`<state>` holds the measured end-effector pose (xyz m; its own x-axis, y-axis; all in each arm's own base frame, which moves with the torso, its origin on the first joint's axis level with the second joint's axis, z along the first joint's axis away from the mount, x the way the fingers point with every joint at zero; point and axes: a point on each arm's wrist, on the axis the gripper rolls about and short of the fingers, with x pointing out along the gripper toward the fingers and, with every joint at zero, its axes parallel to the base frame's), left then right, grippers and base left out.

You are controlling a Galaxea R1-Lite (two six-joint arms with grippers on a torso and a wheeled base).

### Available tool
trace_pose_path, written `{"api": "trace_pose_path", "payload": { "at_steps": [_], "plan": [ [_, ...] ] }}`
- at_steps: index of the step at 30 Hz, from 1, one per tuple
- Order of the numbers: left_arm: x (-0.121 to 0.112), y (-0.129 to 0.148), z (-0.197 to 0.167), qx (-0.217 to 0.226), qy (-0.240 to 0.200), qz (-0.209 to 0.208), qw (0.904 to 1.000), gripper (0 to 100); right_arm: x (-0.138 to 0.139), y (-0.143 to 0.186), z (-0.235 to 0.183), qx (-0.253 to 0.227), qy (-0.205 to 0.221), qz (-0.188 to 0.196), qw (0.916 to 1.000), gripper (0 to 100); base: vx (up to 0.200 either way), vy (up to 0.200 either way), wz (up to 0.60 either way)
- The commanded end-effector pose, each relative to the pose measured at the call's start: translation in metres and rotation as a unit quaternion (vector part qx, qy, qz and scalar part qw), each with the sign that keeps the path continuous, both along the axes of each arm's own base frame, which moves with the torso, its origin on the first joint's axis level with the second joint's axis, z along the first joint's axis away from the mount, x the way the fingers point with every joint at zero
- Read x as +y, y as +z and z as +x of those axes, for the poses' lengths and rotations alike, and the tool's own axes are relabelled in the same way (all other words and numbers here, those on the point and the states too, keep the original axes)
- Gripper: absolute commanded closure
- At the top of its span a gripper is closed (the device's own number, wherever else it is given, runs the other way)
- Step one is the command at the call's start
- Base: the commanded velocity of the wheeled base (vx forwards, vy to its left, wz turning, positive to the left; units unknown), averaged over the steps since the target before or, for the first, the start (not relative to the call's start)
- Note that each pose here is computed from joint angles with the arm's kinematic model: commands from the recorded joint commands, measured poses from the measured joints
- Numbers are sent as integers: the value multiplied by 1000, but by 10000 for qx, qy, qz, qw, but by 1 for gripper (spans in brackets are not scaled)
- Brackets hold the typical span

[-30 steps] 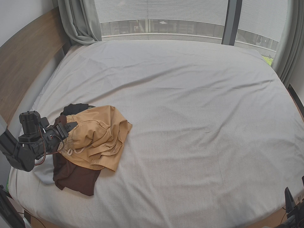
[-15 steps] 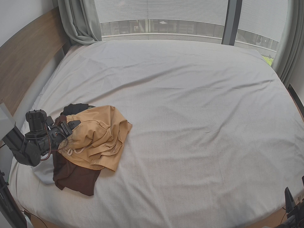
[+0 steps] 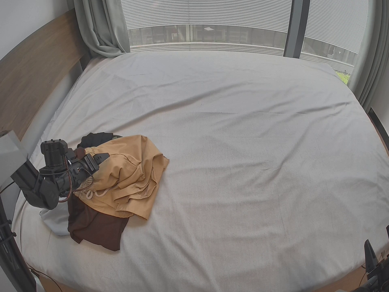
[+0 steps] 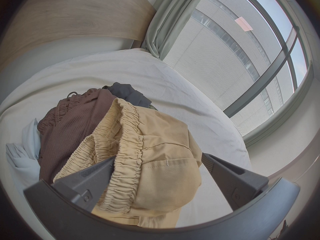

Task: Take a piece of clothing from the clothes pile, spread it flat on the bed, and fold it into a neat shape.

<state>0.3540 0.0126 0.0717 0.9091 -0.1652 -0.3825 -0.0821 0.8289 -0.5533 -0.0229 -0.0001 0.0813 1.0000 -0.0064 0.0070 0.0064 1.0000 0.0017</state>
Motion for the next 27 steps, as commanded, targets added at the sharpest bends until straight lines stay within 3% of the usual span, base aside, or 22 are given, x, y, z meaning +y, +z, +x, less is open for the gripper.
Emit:
{"api": "trace_pose_path", "payload": {
  "at_steps": [1,22,23,27],
  "plan": [
    [-2,-1,4,-15,-32,0,10000,0,0,-5,0,4,1,-1,10000,0,0,0,0],
    [-4,-9,20,-13,90,-287,9995,0,0,-5,0,12,1,-1,10000,0,0,0,0],
    [-4,-9,20,-5,90,-287,9995,100,0,-5,0,4,1,-1,10000,0,0,0,0],
    [-4,-11,20,19,55,-302,9995,100,0,-5,0,12,1,-1,10000,0,0,0,0]
  ]
}}
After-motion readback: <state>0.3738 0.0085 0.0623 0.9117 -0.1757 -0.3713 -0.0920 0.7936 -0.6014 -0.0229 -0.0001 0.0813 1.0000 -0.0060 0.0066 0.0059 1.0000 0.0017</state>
